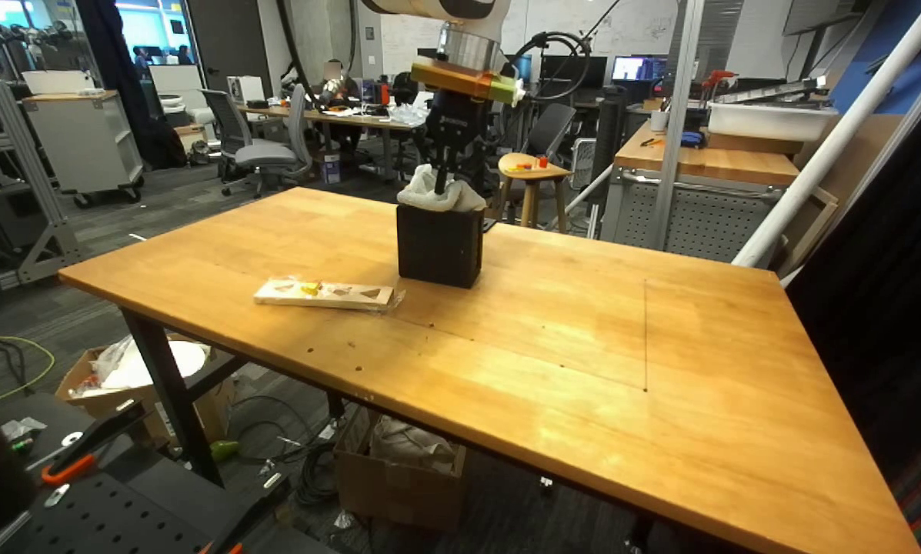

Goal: Put the white towel in the black box

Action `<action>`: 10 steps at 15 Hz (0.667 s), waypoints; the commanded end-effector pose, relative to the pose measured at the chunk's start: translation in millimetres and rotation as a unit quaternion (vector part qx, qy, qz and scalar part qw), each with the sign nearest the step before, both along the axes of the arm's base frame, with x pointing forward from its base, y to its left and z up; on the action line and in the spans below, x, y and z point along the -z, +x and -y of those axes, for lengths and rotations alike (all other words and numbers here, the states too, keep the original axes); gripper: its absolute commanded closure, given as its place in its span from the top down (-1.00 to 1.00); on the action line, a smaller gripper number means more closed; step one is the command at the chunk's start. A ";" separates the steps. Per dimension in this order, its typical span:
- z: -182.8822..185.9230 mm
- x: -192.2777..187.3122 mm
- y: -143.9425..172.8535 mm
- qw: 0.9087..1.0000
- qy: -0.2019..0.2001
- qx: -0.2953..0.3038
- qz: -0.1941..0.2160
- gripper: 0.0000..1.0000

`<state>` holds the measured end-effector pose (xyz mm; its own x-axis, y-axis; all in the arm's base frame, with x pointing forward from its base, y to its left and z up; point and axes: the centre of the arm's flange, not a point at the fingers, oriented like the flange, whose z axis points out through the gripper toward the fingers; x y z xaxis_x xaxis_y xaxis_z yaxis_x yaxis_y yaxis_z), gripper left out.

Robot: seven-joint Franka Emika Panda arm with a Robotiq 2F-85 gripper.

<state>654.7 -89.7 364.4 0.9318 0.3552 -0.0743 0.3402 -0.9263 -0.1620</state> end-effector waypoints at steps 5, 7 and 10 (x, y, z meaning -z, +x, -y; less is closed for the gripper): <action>-9.4 15.6 30.0 1.000 0.019 -0.006 -0.002 -1.00; -10.2 22.5 33.5 1.000 0.024 -0.004 -0.004 -1.00; -9.7 35.5 37.9 1.000 0.030 0.001 -0.008 -1.00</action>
